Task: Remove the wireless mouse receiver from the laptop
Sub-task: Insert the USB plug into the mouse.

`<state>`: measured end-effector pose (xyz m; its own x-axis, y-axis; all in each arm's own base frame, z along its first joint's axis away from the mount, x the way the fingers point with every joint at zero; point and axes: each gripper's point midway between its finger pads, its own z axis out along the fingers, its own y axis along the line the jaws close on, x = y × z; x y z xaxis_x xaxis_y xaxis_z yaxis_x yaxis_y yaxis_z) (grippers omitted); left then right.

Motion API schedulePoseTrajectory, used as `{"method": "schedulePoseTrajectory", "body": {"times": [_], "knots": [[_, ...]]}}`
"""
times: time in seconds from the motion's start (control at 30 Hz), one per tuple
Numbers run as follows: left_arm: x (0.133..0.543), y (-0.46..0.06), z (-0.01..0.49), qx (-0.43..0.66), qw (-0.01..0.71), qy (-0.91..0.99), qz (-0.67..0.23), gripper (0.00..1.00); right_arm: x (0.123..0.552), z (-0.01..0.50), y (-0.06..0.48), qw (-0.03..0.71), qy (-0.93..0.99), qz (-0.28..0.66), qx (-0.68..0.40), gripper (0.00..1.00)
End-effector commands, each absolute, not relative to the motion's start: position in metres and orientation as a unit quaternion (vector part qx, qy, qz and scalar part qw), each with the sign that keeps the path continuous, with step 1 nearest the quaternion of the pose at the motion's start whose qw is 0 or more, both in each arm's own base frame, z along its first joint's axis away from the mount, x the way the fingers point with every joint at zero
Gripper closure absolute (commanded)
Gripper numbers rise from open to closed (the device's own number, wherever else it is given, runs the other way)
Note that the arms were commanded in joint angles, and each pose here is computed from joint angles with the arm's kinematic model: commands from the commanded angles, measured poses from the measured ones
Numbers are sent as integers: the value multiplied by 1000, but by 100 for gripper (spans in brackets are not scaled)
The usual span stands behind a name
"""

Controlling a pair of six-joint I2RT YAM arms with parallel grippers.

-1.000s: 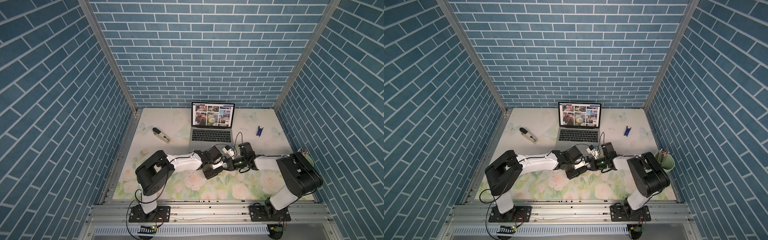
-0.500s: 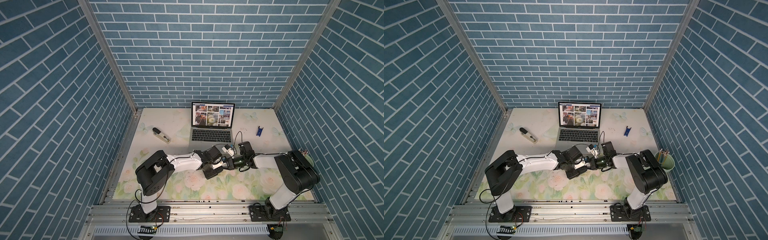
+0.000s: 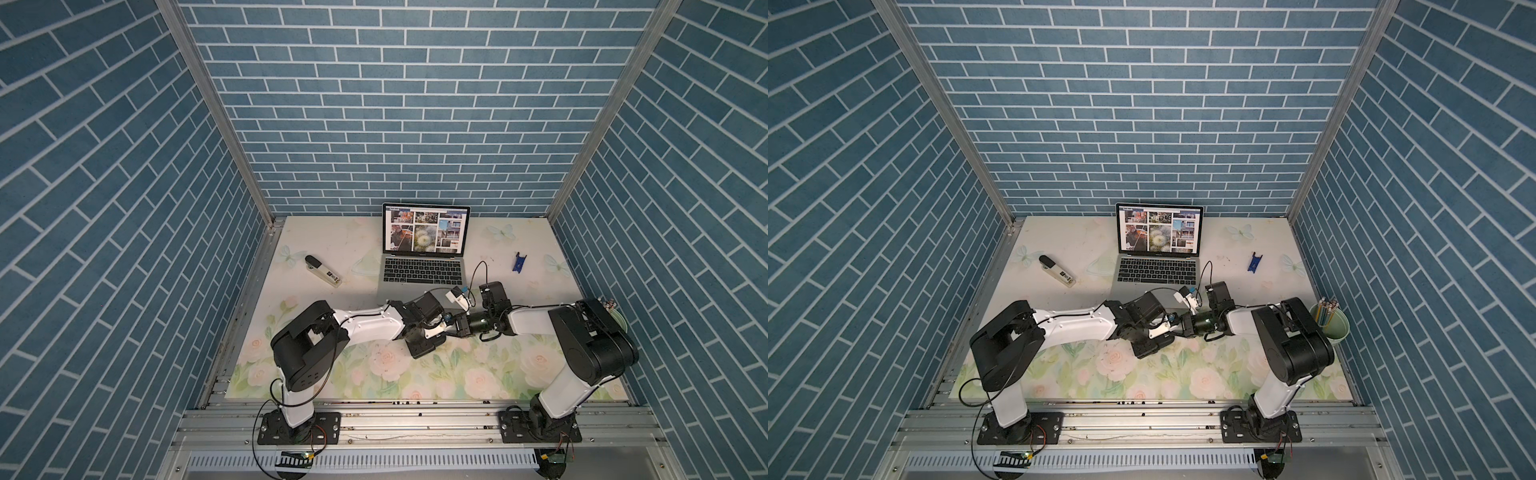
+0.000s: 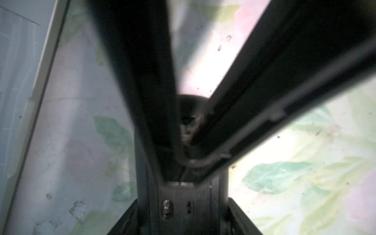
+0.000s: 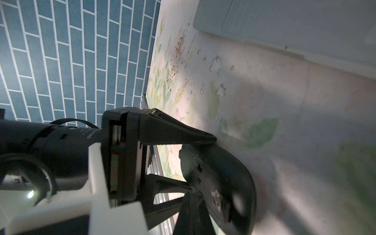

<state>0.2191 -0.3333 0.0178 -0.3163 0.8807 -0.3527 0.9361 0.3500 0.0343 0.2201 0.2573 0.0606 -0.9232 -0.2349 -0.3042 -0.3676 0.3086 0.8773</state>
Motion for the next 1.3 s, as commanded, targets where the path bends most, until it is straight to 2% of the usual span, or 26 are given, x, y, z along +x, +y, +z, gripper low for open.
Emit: {"method": "schedulePoseTrajectory", "body": {"times": [0.0, 1.27], "knots": [[200, -296, -26, 575, 79, 814, -36, 48, 225, 62, 261, 72, 795, 565, -209, 100], [200, -296, -28, 575, 78, 814, -34, 48, 226, 31, 248, 55, 819, 543, -178, 100]]}}
